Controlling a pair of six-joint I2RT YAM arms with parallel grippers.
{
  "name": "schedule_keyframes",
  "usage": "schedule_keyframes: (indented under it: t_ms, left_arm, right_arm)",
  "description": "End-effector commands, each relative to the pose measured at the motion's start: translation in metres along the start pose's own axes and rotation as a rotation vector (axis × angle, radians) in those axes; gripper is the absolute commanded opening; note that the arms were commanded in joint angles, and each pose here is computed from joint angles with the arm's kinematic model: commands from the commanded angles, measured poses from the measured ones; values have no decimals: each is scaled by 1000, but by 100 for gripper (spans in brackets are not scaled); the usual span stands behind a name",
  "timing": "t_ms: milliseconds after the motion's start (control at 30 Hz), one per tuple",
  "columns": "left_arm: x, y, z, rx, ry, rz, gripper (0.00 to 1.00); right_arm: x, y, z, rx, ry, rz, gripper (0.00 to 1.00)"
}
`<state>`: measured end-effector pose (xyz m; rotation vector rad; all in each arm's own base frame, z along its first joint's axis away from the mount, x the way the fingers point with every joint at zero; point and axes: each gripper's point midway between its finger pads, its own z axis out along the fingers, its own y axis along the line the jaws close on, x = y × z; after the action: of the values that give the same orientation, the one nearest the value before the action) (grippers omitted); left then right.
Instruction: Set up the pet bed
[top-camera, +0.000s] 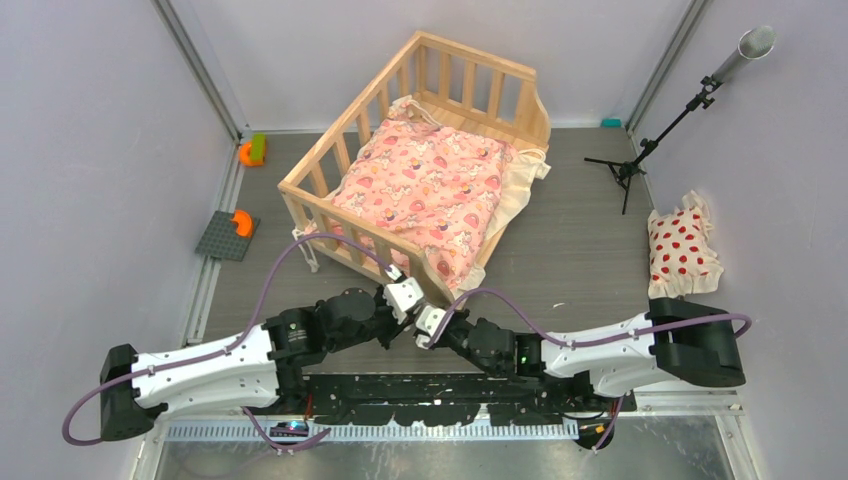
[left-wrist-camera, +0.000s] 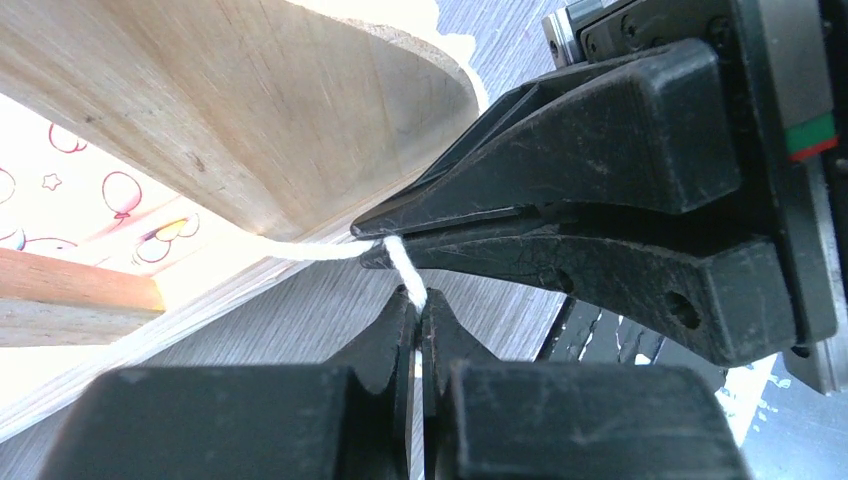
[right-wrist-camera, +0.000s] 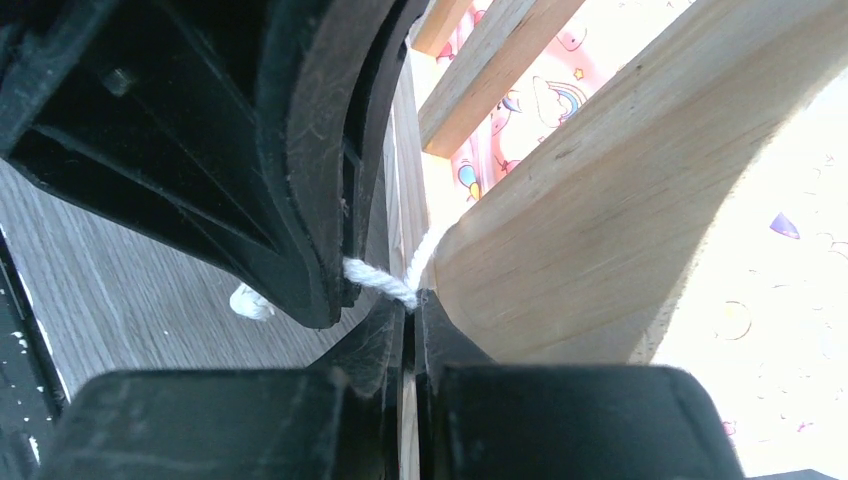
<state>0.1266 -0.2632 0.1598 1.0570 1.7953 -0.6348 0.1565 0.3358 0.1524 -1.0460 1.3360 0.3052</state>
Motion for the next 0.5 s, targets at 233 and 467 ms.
schedule_keyframes:
  t_ms: [233,467]
  left_arm:
    - [-39,21,-6,-122,-101,5,20]
    - [-53,33,-7,-184,-145,25,22]
  right_arm:
    - [-16,3,-11,-48,-18,226,1]
    - [-20,10,-15,-49,-14,463,1]
